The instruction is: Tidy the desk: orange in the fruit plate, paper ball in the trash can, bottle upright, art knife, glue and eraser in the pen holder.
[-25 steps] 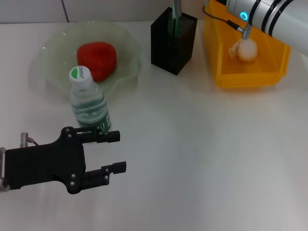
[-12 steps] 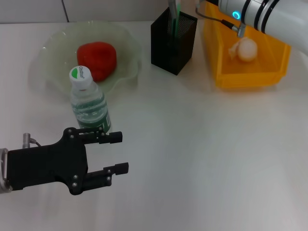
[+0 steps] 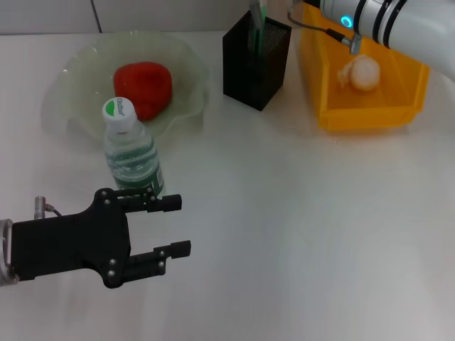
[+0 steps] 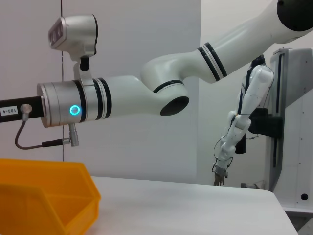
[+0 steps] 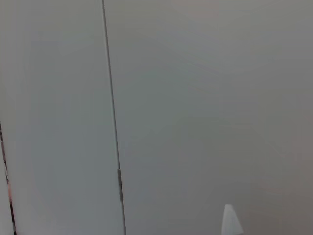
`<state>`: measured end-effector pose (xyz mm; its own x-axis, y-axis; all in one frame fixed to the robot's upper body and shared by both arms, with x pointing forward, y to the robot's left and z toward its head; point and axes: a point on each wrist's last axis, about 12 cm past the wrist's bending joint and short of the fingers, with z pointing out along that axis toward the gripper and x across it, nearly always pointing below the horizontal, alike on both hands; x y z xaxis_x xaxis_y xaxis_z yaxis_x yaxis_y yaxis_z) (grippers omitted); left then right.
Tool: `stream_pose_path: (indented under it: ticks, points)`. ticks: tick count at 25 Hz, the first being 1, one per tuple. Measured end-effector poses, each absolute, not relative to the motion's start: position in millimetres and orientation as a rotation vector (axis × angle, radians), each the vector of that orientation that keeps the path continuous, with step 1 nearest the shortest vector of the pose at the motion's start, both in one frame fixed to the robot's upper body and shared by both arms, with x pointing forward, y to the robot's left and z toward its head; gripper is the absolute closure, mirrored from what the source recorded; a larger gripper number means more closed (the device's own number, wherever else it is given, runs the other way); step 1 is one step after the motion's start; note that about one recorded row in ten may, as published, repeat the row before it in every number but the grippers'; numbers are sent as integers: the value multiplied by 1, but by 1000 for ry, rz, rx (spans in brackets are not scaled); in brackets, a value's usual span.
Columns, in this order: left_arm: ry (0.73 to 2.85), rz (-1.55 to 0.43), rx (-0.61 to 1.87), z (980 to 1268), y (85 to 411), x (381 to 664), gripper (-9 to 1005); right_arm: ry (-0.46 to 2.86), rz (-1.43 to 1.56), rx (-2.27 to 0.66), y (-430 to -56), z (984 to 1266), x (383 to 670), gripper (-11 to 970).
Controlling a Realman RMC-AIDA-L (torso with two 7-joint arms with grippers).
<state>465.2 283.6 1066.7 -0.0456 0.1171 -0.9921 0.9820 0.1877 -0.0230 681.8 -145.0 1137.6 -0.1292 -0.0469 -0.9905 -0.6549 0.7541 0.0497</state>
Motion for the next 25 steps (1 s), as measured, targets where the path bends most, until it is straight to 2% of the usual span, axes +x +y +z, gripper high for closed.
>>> stream_pose_path:
  ticks: [18,21,25]
  points:
    - [1405,-1042,1145,1066,282,464,397,1624,617,-535,-149,1137,678,644]
    - [1408,-1043,1143,1066,282,465,396,1592,757,-555,-162,1134,661,620]
    - [1413,-1063,1136,1067,281,465,396,1631,995,-501,-215,1124,610,538]
